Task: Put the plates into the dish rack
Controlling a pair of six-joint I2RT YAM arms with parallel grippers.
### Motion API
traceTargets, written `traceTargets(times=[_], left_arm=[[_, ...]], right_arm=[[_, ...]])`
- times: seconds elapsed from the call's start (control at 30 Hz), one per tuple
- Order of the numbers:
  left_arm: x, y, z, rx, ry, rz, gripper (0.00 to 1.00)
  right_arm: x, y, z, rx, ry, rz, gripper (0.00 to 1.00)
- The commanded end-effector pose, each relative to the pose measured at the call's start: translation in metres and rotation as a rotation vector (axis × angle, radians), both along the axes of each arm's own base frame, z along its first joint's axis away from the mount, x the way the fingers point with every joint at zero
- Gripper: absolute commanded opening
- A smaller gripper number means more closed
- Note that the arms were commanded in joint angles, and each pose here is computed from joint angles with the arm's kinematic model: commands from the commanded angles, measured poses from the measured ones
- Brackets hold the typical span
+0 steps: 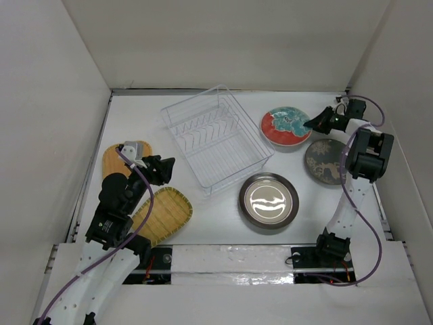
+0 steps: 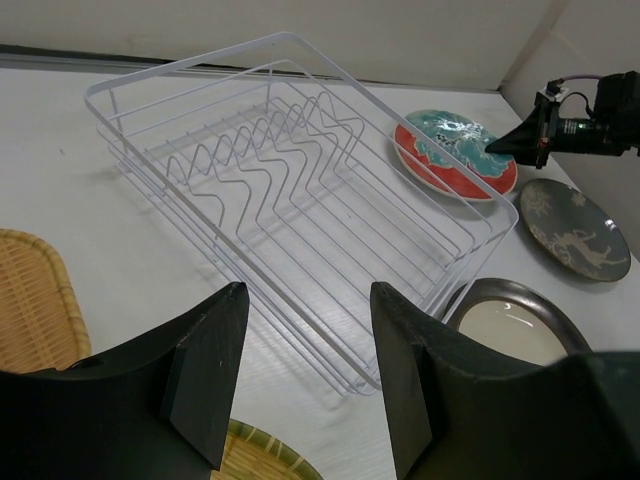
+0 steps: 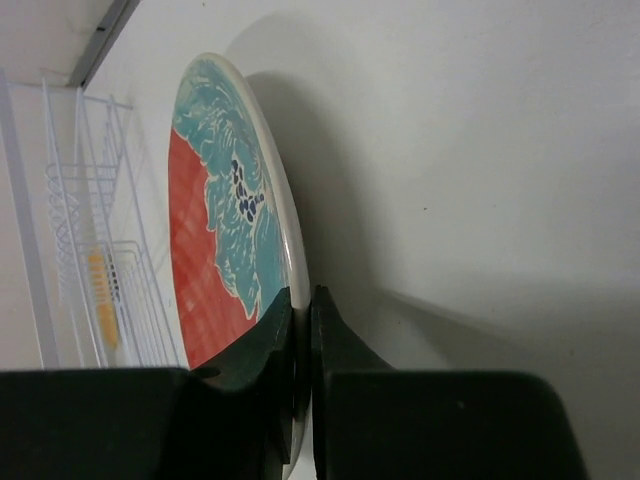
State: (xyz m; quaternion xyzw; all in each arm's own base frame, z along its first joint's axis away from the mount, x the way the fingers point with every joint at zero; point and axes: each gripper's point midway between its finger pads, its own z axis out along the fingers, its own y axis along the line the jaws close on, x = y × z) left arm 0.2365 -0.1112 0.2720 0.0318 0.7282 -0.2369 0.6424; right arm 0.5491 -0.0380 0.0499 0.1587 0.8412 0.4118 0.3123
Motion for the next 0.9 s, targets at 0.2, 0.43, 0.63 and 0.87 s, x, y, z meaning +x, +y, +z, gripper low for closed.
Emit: traceTargets(times=[0.2,0.43,0.63,0.87], left_arm=[[0.002,0.0,0.014,-0.006,-0.048,0.004,0.49],[0.0,0.003,0.017,-0.014,-0.063,0.01,0.49],[-0.001,0.003,0.018,-0.015,-0.068,0.01,0.49],[-0.002,0.005,0.02,-0.018,-0.075,0.018,0.49]], right_arm=[[0.021,-0.018,0.27,-0.177,-0.591,-0.349,0.0],[-0.005,0.059,0.365,-0.427,-0.78,-0.376,0.0],[-0.002,0.131,0.383,-0.544,-0.819,-0.307,0.0],[0.017,0.198,0.385,-0.718,-0.835,-0.259,0.0]])
